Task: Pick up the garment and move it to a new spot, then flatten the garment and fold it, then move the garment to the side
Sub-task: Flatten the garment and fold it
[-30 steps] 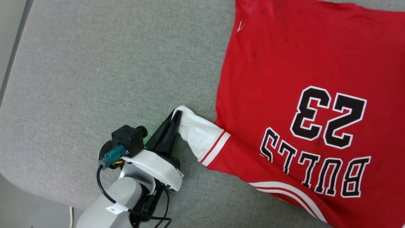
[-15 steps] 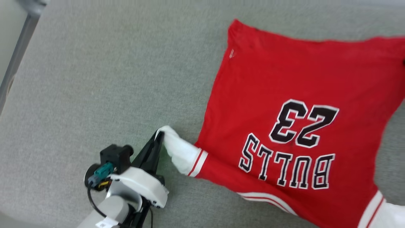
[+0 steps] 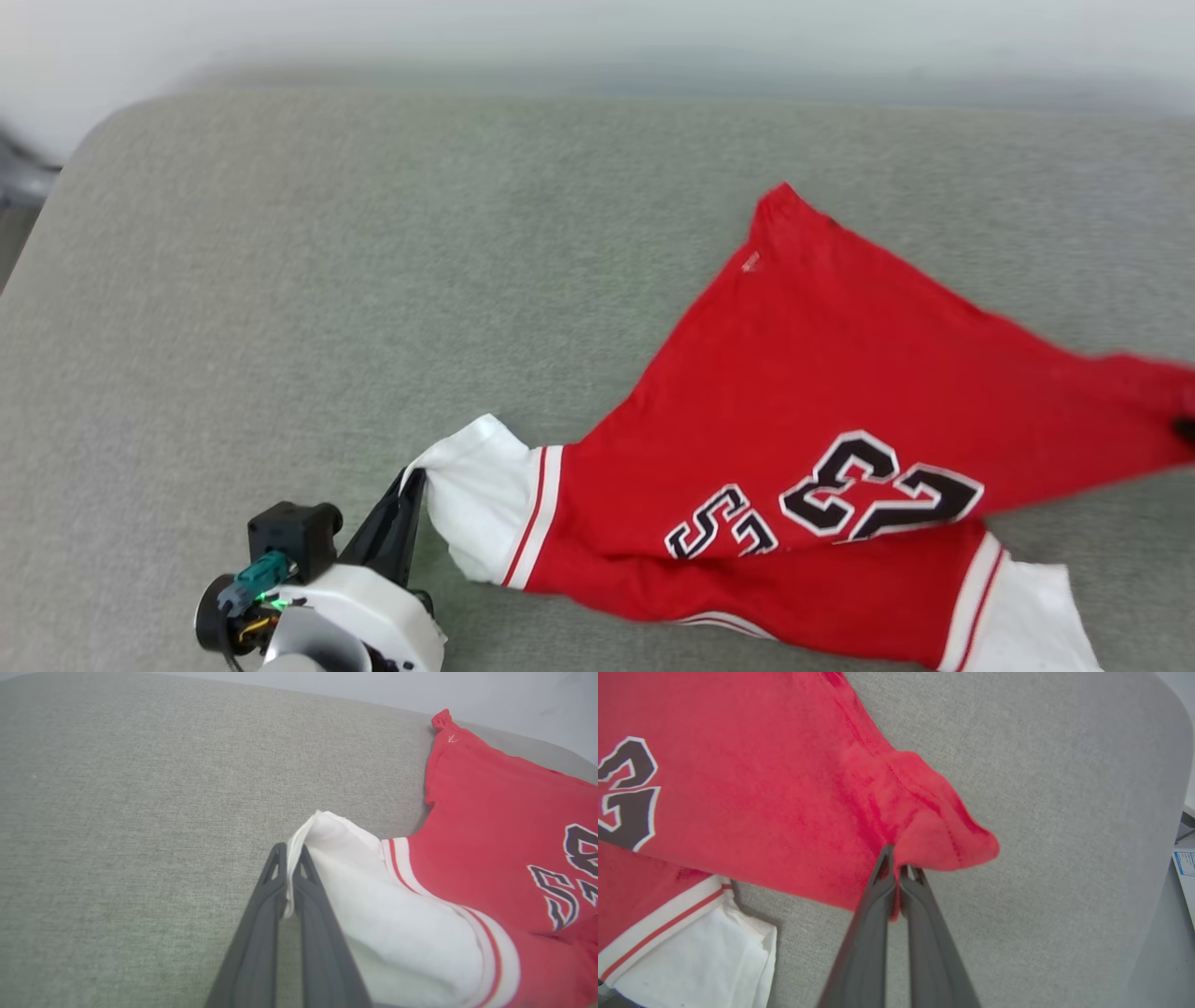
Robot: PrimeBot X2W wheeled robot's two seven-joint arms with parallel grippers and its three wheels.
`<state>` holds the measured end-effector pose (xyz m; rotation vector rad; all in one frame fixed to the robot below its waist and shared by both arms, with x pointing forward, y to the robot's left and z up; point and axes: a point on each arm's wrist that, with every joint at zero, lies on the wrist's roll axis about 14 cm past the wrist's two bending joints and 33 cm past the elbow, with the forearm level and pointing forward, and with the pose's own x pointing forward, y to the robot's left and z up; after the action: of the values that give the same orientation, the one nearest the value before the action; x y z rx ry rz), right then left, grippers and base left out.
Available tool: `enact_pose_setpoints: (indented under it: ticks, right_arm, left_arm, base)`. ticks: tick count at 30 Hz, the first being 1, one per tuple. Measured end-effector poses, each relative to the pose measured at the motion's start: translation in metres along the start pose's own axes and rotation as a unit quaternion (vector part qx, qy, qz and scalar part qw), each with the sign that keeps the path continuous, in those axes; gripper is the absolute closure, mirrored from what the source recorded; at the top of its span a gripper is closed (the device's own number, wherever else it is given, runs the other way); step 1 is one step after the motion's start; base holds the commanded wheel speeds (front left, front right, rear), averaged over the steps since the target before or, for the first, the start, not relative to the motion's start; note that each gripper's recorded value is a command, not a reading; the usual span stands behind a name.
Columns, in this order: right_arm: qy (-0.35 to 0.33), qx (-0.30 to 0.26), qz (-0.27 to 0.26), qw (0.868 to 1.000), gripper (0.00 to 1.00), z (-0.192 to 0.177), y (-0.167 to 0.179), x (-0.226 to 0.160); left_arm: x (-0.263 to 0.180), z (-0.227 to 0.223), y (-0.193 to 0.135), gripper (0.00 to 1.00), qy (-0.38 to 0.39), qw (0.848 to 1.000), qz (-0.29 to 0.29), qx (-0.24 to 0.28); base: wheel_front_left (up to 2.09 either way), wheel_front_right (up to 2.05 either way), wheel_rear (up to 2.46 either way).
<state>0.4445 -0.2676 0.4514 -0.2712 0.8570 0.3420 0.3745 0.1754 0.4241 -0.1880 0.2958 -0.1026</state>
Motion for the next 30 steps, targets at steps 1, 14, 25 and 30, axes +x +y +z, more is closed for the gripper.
enact_pose_setpoints:
  ticks: [1,14,25,30]
  right_arm:
    - [0.004,0.006,-0.002,1.0,1.0,-0.011,-0.001,-0.005]
    - [0.116,0.148,0.015,0.982,1.0,-0.184,0.047,-0.045]
    - [0.057,0.138,-0.003,0.989,0.0,-0.161,0.044,-0.04]
    - [-0.062,0.082,-0.04,0.994,0.0,-0.08,0.012,-0.045]
  left_arm:
    - [-0.001,0.001,-0.002,1.0,-0.002,1.0,-0.003,-0.002]
    - [-0.005,0.007,-0.019,1.0,-0.006,1.0,-0.028,0.006]
    - [-0.006,0.008,-0.017,1.0,-0.005,1.0,-0.026,0.01]
    - [-0.007,0.008,-0.016,1.0,-0.006,1.0,-0.025,0.01]
  base:
    - [0.0,0.0,0.0]
    - [0.0,0.0,0.0]
    - [0.0,0.0,0.0]
    - [0.0,0.0,0.0]
